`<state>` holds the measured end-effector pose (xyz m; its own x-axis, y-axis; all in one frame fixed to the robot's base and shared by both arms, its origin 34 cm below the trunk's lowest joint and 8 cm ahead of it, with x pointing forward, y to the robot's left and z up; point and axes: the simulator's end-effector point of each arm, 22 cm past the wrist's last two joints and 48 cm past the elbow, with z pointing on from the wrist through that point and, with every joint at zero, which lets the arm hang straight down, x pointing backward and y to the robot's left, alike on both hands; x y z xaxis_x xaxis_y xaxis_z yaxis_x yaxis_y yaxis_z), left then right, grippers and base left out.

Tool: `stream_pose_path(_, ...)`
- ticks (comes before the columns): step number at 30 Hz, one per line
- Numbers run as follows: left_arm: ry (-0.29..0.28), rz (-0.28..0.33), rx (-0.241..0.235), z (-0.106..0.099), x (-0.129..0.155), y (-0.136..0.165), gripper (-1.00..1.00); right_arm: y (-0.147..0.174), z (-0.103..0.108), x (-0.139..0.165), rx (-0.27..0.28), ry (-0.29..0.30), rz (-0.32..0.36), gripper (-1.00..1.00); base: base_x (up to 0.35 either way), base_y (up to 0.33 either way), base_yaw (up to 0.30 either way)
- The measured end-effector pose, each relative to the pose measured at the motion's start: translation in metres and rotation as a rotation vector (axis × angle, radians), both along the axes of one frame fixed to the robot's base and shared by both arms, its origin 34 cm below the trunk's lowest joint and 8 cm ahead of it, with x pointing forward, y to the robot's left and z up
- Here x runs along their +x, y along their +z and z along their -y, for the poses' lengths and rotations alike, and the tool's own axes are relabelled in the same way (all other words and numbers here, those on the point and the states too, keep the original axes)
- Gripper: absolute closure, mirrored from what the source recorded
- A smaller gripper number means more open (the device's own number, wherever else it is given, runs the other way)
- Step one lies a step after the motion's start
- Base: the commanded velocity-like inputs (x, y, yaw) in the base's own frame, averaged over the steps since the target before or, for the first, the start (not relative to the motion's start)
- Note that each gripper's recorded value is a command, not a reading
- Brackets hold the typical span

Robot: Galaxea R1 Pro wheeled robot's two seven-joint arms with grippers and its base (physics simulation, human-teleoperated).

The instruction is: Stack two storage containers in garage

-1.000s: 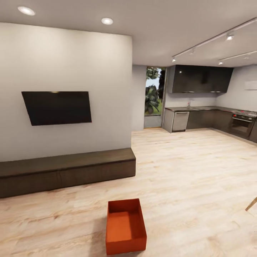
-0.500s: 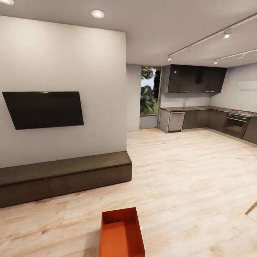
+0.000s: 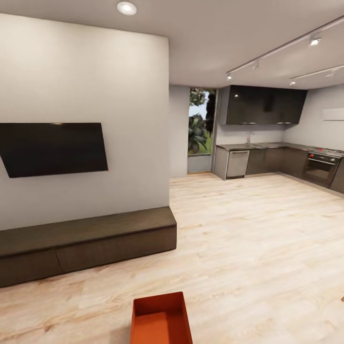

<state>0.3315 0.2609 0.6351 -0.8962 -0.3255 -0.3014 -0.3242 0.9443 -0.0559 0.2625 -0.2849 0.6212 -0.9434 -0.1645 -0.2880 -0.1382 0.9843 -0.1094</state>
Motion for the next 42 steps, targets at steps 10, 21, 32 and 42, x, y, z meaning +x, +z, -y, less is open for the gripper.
stream_pose_path(10,0.003,0.008,0.004,-0.0017,0.0018,0.0005,-1.00,-0.0002,-0.0008,-0.0002,0.001,-0.003,-0.001,-1.00,0.277,0.000,0.030)
stream_pose_path(21,0.002,0.010,0.004,-0.0019,0.0024,0.0006,-1.00,-0.0002,0.0009,-0.0001,-0.002,0.000,-0.002,-1.00,0.043,0.000,0.243)
stream_pose_path(32,0.002,0.010,0.003,-0.0013,0.0027,0.0006,-1.00,-0.0002,0.0021,-0.0001,-0.004,0.000,-0.002,-1.00,0.001,0.000,0.077)
stream_pose_path(42,0.003,0.011,0.001,0.0000,0.0029,0.0007,-1.00,-0.0002,0.0001,-0.0001,-0.001,-0.004,-0.002,-1.00,0.000,0.000,0.095)
